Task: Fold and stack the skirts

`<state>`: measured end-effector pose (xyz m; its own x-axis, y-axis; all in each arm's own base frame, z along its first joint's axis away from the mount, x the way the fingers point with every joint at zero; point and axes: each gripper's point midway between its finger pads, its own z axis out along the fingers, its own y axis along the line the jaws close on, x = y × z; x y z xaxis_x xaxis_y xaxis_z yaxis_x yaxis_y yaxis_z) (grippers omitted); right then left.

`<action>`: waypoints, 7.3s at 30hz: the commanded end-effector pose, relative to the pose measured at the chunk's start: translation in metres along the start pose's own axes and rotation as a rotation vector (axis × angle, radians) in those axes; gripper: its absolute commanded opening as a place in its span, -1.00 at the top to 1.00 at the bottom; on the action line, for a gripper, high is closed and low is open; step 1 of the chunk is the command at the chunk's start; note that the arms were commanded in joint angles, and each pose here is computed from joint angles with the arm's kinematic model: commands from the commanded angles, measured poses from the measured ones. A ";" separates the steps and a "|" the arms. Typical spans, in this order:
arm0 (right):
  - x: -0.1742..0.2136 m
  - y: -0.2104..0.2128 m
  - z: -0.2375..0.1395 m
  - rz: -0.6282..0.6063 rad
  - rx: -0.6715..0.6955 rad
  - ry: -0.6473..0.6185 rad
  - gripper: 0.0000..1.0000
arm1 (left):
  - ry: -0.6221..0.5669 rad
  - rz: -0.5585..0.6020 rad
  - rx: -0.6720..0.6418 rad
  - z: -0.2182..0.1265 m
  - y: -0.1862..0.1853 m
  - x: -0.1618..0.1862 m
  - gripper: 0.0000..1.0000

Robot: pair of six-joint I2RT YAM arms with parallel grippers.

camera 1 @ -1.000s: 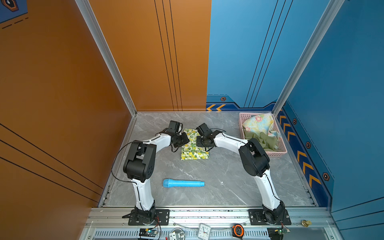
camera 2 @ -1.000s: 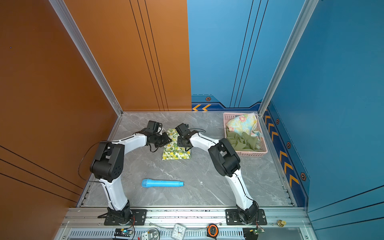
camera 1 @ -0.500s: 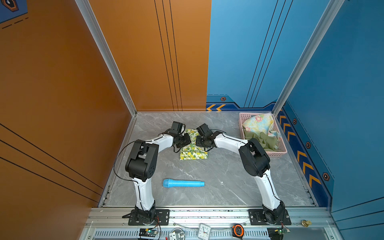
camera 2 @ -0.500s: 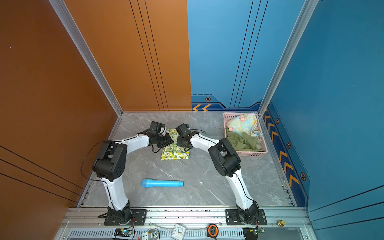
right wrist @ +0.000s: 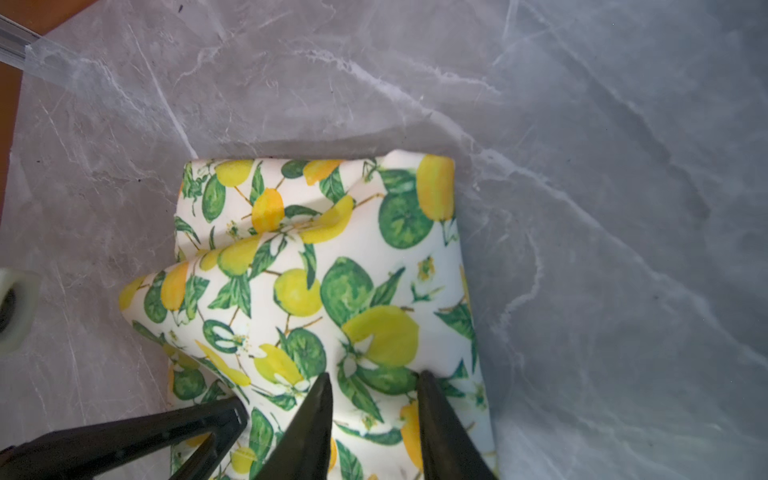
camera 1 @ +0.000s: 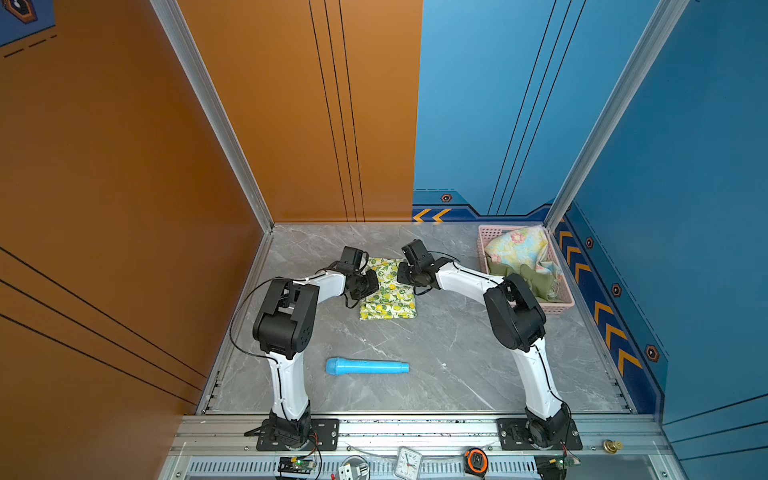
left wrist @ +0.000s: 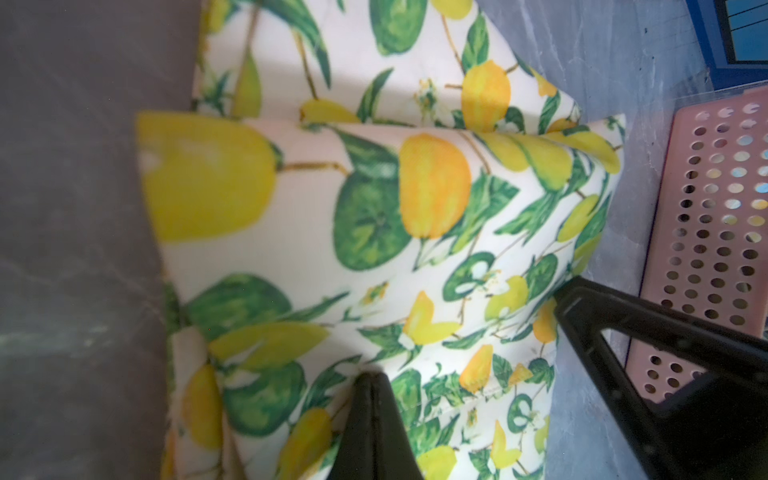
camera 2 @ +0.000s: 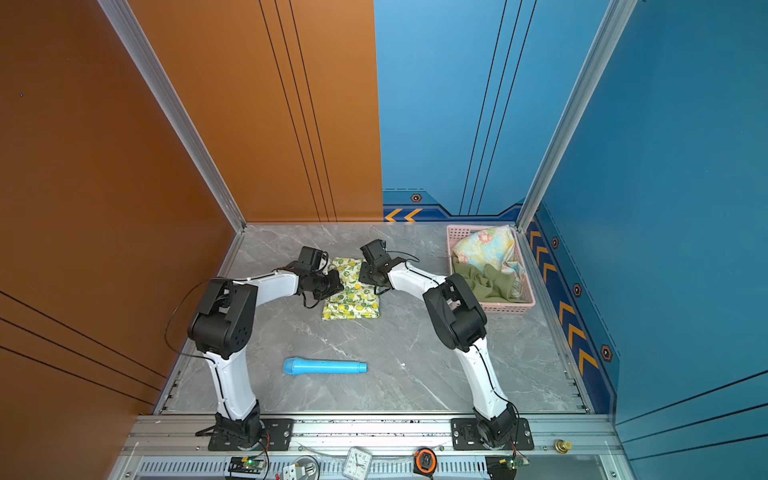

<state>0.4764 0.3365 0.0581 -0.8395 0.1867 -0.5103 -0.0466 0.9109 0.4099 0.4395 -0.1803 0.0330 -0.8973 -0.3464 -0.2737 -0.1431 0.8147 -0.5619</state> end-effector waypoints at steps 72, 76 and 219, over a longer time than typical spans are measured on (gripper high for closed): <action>0.079 0.005 -0.068 -0.171 0.062 0.099 0.23 | -0.070 -0.032 -0.116 -0.079 0.019 -0.026 -0.27; 0.059 0.016 -0.080 -0.137 0.011 0.072 0.18 | -0.037 -0.043 -0.125 -0.070 0.030 -0.013 -0.26; -0.130 -0.340 -0.247 0.318 0.584 -0.234 -0.65 | -0.250 0.740 -0.268 -0.151 -0.093 -0.058 -0.96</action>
<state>0.4637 -0.0768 0.1725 -0.6070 0.4862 -0.6286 0.5392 0.8330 0.1237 0.4708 -0.1523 0.2189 -0.6885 0.0551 -0.7232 0.1475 0.9869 -0.0652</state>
